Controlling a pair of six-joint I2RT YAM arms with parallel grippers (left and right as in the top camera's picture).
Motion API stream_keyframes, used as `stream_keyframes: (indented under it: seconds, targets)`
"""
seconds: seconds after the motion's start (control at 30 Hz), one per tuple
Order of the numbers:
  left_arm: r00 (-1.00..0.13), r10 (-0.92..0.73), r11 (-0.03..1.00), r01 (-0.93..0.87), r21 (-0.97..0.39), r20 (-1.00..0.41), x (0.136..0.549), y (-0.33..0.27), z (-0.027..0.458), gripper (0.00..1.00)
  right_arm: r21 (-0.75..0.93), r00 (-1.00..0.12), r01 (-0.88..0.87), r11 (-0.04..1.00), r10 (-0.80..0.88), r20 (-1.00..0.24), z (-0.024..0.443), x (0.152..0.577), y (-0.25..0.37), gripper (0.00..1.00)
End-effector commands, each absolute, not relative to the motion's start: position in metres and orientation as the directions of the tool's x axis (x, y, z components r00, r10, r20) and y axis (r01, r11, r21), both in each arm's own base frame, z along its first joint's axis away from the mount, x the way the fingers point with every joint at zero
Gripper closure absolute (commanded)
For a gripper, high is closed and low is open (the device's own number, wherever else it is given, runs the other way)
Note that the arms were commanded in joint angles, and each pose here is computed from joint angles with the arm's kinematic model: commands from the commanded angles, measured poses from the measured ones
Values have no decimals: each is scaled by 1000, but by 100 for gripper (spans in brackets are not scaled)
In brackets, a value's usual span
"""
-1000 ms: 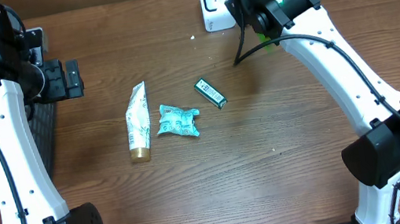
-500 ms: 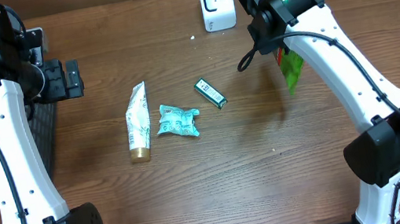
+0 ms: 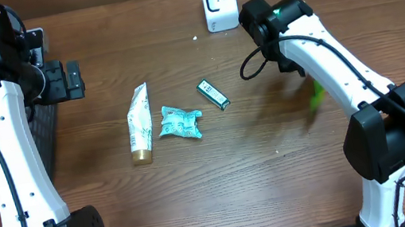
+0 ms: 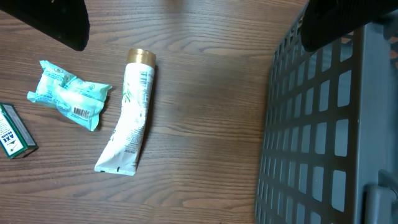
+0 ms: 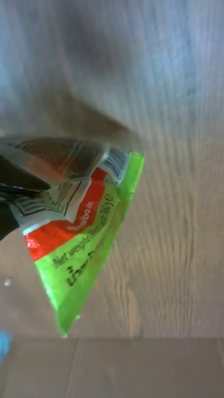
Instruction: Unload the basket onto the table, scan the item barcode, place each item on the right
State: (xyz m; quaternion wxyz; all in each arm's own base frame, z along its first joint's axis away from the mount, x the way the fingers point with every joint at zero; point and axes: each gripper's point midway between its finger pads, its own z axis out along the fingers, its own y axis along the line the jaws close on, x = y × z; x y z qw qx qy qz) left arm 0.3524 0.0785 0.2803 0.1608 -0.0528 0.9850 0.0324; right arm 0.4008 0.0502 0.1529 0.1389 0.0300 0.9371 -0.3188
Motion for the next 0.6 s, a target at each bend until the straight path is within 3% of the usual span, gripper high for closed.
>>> stream_keyframes:
  seconds: [0.0,0.3,0.4,0.47,0.5,0.57]
  targets:
    - [-937,-82,993,-107,55,-341,350,79,287,0,-571,-948,189,799,-2,-317,142,401,49,96]
    - [-937,-82,993,-107,55,-341,350,79,287,0,-564,-939,164,809,-47,-341,105,406,59,96]
    - [-937,-82,993,-107,55,-341,350,79,287,0,-479,-941,40,877,-128,-313,94,412,92,95]
    - [-937,-82,993,-107,55,-341,350,79,287,0,-353,-941,-70,933,-180,-288,82,412,125,89]
    - [-937,-82,993,-107,55,-341,350,79,287,0,-214,-935,-174,961,-230,-271,74,408,159,86]
    - [-937,-82,993,-107,55,-340,350,79,287,0,-76,-926,-254,964,-265,-269,72,403,191,64]
